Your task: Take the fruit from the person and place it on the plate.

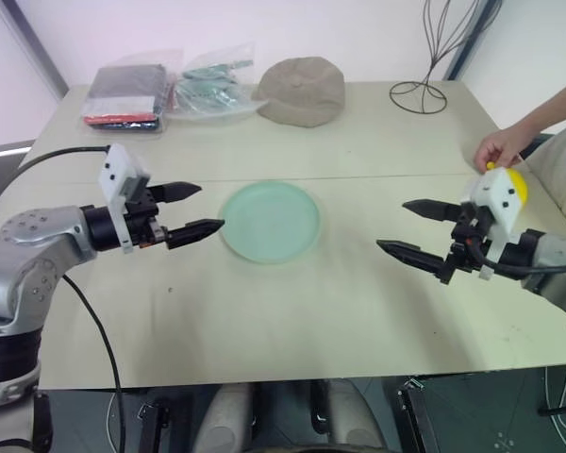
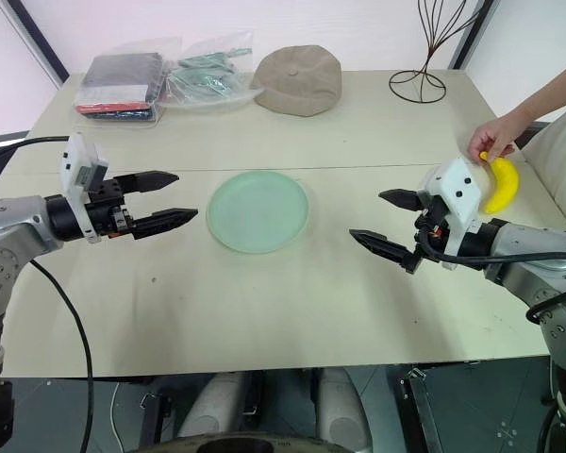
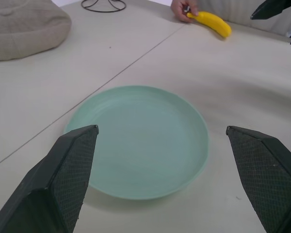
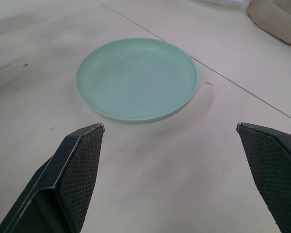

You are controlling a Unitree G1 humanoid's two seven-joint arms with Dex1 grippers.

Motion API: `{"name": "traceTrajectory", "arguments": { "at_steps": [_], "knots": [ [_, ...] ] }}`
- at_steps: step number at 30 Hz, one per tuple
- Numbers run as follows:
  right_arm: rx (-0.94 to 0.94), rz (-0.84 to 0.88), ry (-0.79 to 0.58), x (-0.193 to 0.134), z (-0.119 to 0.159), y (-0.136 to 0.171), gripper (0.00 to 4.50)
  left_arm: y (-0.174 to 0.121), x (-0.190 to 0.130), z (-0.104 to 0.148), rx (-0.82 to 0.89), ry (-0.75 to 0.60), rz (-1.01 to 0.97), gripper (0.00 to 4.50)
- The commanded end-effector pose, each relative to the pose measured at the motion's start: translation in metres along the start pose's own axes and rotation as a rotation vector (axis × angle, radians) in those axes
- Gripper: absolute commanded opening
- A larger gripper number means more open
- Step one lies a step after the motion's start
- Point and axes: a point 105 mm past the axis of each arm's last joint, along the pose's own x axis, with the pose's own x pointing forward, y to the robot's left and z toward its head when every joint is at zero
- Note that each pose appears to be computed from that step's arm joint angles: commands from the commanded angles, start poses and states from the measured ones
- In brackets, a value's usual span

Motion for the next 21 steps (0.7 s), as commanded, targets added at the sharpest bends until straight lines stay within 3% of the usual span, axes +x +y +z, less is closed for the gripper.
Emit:
{"name": "traceTrajectory", "arguments": {
  "at_steps": [1, 21],
  "knots": [
    [-0.037, -0.004, -0.021, -0.0021, 0.0097, -0.0009, 4.50, -0.0038, -0.0020, 0.0108, 0.033, -0.033, -0.003, 4.42],
    [-0.037, -0.017, -0.020, -0.0040, 0.0094, -0.0015, 4.50, -0.0020, 0.0014, 0.0132, 0.037, -0.050, -0.004, 4.42]
  ]
}}
